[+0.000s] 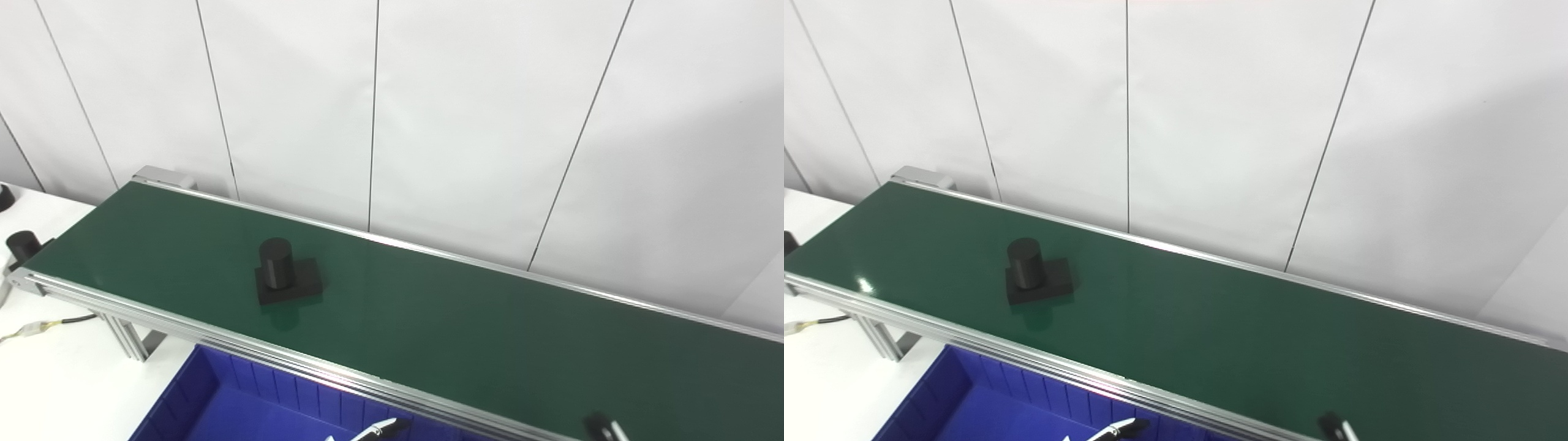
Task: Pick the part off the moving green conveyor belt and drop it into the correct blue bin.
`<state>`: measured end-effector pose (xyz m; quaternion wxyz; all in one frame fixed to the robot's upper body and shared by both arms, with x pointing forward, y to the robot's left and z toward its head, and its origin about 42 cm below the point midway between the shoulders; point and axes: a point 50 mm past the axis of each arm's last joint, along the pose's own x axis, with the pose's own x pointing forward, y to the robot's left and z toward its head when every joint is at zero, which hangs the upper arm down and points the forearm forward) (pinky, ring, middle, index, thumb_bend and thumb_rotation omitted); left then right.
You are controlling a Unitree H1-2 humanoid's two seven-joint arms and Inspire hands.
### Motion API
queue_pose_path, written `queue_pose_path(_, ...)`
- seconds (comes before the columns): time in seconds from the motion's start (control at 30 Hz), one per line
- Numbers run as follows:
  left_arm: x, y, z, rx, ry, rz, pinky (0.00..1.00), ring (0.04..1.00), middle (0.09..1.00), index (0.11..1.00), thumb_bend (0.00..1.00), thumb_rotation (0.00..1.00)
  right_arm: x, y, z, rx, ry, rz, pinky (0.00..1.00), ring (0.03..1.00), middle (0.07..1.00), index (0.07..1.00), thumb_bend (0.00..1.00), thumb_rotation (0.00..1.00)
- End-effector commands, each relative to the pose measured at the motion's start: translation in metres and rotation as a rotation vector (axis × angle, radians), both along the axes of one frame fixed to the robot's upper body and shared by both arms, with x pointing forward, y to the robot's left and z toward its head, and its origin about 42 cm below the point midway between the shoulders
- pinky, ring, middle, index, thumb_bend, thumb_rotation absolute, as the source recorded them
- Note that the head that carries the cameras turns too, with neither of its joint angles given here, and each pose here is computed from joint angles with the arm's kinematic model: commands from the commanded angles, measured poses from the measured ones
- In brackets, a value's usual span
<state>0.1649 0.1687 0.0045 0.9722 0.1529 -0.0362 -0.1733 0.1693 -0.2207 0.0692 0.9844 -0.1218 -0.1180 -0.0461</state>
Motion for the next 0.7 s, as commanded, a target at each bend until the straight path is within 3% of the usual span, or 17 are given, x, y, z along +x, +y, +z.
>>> queue_pose_path(0.0, 0.008, -0.001, 0.010, -0.030, -0.058, -0.003, 0.79, 0.861, 0.886, 0.852, 0.76, 0.76, 0.010, 0.002, 0.017, 0.004, -0.104, 0.034, 0.83, 0.840, 0.845, 0.874, 0.88, 0.84)
queue_pose_path(0.27, 0.006, 0.000, 0.009, -0.043, -0.040, -0.002, 0.79, 0.863, 0.885, 0.852, 0.79, 0.77, 0.030, -0.001, 0.027, -0.035, -0.151, 0.060, 0.82, 0.837, 0.835, 0.867, 0.95, 0.87)
queue_pose_path(0.47, 0.007, 0.001, 0.009, -0.038, -0.046, 0.000, 0.77, 0.852, 0.879, 0.850, 0.78, 0.77, 0.045, 0.002, 0.041, -0.126, -0.173, 0.081, 0.80, 0.847, 0.864, 0.894, 0.87, 0.87)
queue_pose_path(0.67, 0.007, 0.001, 0.009, -0.035, -0.045, 0.000, 0.77, 0.849, 0.878, 0.848, 0.78, 0.78, 0.059, 0.007, 0.058, -0.180, -0.183, 0.098, 0.77, 0.858, 0.884, 0.906, 0.77, 0.81)
